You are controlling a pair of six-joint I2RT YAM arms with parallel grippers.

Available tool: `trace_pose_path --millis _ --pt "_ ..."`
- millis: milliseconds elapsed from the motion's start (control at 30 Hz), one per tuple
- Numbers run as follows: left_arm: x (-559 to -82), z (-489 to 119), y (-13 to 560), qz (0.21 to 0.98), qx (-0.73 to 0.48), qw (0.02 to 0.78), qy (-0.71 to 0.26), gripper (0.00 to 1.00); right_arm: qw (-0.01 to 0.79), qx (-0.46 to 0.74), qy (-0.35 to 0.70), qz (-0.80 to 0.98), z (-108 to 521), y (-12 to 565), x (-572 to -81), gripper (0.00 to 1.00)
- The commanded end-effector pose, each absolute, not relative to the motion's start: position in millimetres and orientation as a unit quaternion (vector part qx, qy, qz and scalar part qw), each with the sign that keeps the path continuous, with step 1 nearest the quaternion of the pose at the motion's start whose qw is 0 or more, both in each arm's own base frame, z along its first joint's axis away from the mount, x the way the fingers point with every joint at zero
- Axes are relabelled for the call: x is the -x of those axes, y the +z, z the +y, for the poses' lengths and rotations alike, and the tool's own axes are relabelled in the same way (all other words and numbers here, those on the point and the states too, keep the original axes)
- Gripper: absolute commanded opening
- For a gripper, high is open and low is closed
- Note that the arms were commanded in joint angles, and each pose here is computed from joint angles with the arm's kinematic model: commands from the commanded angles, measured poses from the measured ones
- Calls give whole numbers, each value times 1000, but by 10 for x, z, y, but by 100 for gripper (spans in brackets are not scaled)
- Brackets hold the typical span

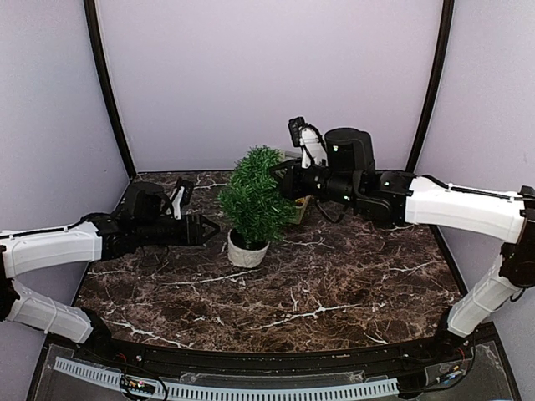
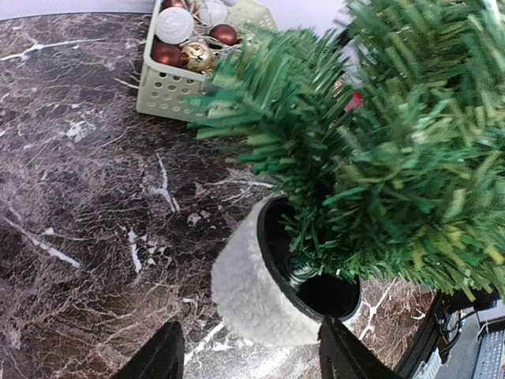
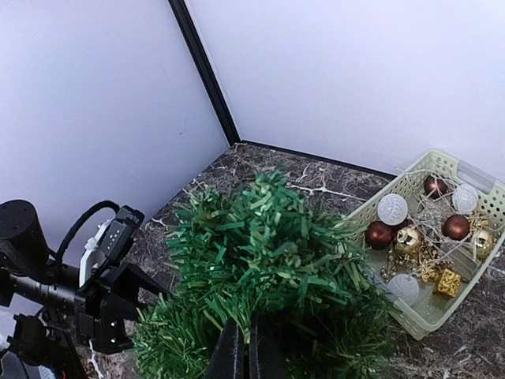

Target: Decorate the small christmas tree

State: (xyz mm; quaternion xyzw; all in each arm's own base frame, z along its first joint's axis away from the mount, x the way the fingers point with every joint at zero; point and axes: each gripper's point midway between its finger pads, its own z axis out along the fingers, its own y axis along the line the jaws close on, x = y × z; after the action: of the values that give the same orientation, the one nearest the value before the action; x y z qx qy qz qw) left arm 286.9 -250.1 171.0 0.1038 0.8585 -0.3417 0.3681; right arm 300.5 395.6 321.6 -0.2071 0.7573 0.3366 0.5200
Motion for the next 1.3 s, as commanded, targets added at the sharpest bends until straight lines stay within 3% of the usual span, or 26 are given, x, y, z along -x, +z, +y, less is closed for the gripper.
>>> trace_pose_path --millis 0,167,600,900,1267 --pt "-2925 -2333 1793 871 -57 377 -309 63 594 208 369 684 4023 3760 -3008 0" --pt "-2959 -1975 1720 886 7 393 -246 75 600 207 399 662 4207 3782 -3038 0" --pt "-2882 -1513 1647 888 72 398 -219 78 604 239 405 643 4678 3678 -3192 0" --pt "-2832 -1508 1695 882 38 413 -225 79 562 264 413 666 4823 3250 -3052 0" --pt "-2749 -1619 1840 868 -32 431 -244 81 538 241 391 707 4460 2892 -2905 0"
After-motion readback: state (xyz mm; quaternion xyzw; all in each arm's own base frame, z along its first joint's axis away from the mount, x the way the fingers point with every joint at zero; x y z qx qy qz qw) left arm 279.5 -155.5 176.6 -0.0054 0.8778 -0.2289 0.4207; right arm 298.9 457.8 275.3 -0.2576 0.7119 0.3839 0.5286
